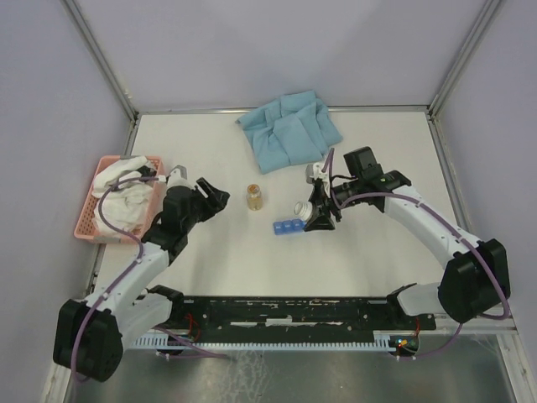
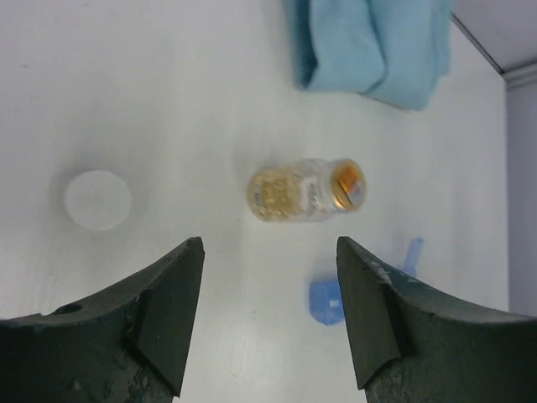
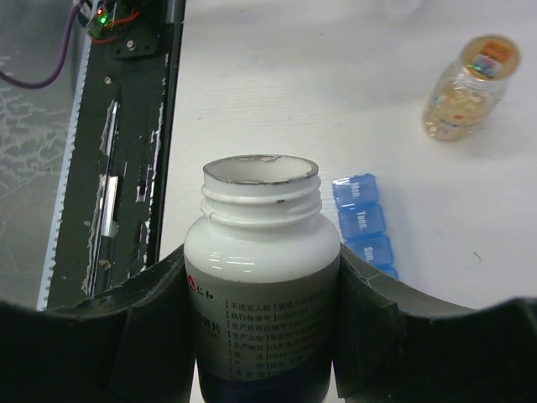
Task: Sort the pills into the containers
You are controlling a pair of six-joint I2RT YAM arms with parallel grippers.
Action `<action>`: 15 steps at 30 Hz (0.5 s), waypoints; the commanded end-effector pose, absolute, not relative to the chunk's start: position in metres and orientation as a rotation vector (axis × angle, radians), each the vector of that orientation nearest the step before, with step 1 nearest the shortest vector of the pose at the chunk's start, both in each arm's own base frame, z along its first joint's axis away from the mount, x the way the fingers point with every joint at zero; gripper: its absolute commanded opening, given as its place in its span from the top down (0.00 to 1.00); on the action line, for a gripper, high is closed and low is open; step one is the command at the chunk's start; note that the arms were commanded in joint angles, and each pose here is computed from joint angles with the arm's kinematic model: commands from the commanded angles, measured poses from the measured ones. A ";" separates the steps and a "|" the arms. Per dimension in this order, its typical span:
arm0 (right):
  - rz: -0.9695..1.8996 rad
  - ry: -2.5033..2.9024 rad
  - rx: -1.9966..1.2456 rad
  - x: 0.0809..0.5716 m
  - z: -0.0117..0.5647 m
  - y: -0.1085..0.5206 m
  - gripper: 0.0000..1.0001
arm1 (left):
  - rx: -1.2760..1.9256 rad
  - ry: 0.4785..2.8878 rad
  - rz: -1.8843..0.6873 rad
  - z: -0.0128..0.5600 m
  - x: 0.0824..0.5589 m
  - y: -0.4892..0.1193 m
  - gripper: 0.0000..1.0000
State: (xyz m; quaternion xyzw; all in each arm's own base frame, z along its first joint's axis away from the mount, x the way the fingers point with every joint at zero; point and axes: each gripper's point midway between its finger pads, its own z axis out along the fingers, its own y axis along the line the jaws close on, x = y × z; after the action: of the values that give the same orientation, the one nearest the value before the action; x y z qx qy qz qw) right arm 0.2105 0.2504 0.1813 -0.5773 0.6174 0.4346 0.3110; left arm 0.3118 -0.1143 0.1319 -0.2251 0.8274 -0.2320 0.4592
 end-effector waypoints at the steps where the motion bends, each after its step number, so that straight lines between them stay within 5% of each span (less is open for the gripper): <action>1: 1.120 1.492 -1.339 0.230 0.238 0.254 0.99 | -0.132 1.914 -0.835 0.167 0.287 -0.157 0.29; 8: 0.987 1.245 -1.105 0.252 0.359 0.247 0.99 | 0.030 1.765 -0.970 0.180 0.260 -0.171 0.15; 15: 1.261 0.880 -0.847 0.221 0.518 0.246 0.99 | 0.055 1.732 -1.029 0.193 0.254 -0.177 0.14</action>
State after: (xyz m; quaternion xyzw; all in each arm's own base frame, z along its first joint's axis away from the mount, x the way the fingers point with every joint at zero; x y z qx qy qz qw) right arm 0.2605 0.2511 0.3962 -0.4365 0.5208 0.4479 0.5811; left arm 0.2562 -0.1682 0.1607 -0.0200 0.7654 -0.4027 0.5016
